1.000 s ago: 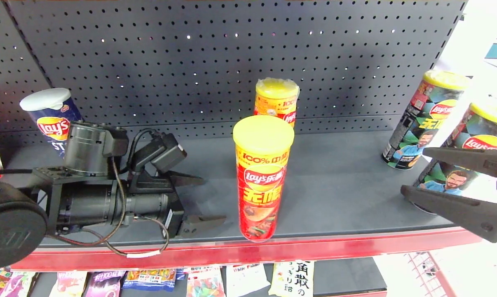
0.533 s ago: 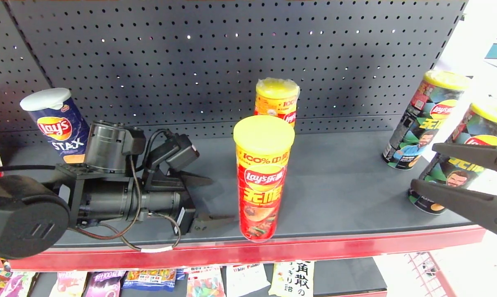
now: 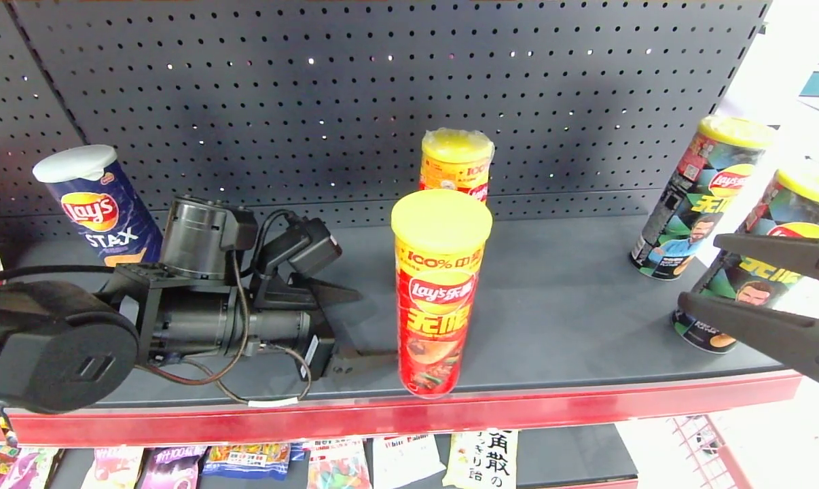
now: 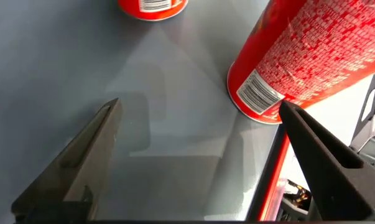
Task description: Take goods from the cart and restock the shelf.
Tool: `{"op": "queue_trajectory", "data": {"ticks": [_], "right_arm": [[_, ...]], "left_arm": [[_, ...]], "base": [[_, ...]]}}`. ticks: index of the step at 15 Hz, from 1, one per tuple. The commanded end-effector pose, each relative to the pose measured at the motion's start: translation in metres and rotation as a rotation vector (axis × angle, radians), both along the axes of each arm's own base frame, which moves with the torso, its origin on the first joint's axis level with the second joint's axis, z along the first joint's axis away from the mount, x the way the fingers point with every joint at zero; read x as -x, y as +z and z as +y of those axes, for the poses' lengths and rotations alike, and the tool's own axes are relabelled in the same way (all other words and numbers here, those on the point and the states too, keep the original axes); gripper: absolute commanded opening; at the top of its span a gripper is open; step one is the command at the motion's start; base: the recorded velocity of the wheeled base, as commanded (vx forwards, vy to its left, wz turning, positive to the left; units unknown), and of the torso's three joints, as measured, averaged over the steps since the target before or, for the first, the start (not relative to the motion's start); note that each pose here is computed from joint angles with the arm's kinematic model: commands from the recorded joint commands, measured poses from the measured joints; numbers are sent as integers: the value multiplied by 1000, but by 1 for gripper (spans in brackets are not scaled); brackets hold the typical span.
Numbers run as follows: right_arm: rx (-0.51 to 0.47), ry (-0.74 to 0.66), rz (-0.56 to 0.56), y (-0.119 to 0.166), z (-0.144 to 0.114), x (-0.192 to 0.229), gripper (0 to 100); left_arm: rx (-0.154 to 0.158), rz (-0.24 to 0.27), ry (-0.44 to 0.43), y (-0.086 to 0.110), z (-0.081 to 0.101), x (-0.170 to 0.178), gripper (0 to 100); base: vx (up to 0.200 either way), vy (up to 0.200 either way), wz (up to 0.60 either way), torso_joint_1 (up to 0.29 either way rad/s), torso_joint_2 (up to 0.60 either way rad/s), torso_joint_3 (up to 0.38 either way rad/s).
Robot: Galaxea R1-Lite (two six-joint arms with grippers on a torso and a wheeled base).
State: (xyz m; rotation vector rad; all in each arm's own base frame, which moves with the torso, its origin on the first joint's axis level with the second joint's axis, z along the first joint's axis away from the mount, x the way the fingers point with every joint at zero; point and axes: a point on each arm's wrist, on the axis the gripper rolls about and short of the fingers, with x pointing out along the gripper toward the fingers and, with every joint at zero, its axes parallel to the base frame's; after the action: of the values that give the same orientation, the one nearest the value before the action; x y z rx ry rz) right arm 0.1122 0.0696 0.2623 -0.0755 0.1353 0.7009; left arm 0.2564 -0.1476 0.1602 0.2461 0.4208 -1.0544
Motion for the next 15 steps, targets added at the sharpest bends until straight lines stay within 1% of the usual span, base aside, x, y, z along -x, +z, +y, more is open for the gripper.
{"op": "queue_trajectory", "data": {"ticks": [1,15], "right_arm": [[1,1,2,0,1,-1,100],[5,1,8,-1,2,-3,100]], "left_arm": [[-2,5,-4,-2,-3,-2,100],[-2,5,-9,-3,-7,-8,100]], "base": [[0,0,0,0,0,0],[0,0,0,0,0,0]]}}
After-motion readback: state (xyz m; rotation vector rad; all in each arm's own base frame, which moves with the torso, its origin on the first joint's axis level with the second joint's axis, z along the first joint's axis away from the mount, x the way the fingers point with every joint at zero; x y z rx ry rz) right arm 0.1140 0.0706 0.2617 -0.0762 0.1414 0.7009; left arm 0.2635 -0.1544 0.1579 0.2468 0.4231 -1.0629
